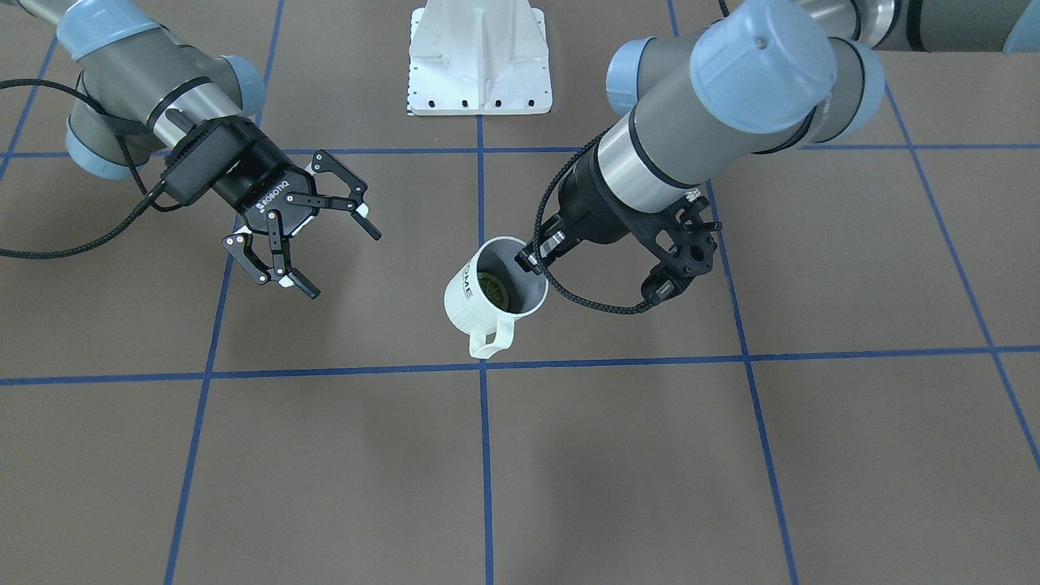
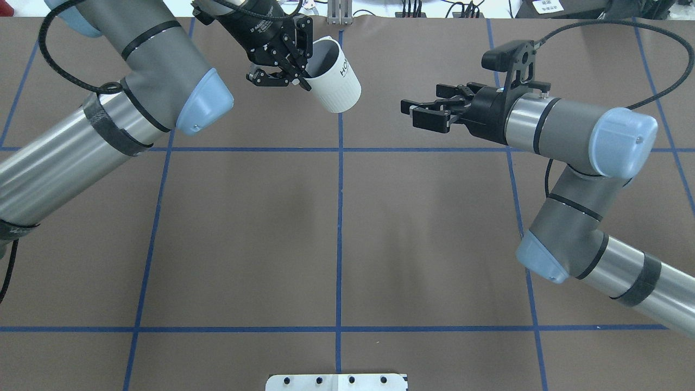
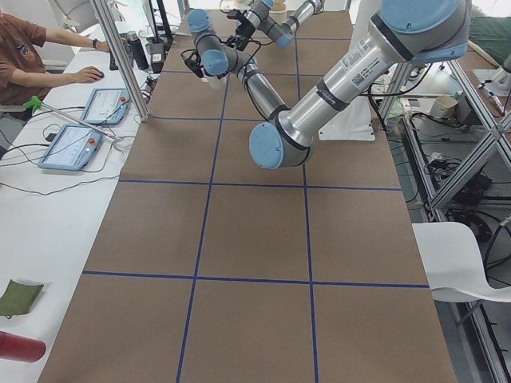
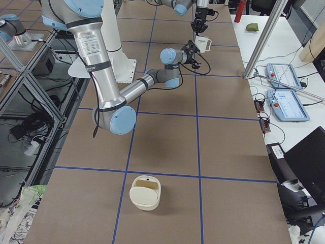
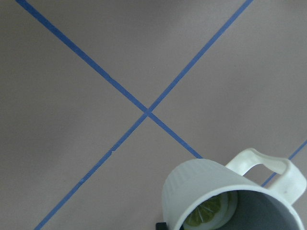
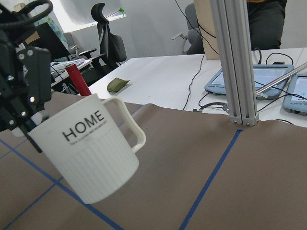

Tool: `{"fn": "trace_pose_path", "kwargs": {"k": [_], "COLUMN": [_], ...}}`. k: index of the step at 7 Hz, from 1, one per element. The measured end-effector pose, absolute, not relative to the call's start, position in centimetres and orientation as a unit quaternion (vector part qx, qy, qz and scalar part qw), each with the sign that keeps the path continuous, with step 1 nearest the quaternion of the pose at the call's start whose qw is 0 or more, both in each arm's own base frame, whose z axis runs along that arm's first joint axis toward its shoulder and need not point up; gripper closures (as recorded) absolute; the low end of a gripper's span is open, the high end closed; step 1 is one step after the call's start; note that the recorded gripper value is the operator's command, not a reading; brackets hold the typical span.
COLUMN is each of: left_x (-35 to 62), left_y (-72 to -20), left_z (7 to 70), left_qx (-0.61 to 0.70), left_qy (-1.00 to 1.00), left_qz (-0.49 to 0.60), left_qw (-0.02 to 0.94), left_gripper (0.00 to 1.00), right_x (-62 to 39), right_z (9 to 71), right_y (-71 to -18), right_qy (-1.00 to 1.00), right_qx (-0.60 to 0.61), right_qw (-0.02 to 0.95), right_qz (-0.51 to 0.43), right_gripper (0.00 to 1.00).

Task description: Left arm hands cup to right arm to dump lemon

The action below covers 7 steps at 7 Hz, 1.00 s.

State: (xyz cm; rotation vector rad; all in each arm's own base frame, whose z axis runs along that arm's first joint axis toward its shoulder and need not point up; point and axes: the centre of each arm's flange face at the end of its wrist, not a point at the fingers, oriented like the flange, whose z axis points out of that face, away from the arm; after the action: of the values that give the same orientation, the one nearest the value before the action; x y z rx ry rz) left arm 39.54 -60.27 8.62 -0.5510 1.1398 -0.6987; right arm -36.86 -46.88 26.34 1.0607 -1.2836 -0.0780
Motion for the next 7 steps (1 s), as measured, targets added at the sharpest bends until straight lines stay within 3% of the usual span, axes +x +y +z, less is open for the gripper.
{"fn": "trace_pose_path", "kwargs": {"k": [7], "left_x": [44.5], "left_y": [-60.4], "left_z": [7.0], "left_qx": [-0.280], "left_qy": [0.499], "left_qz": [-0.323], "left_qw": [0.754], "left_gripper": [1.00], "right_x": [-42.8], "right_z": [25.4], "right_y": [-43.9], "right_qy": [-0.481], "right_qx": [0.539], "right_qw": [0.689], "right_qz": [-0.061], "right_gripper": [0.00]}}
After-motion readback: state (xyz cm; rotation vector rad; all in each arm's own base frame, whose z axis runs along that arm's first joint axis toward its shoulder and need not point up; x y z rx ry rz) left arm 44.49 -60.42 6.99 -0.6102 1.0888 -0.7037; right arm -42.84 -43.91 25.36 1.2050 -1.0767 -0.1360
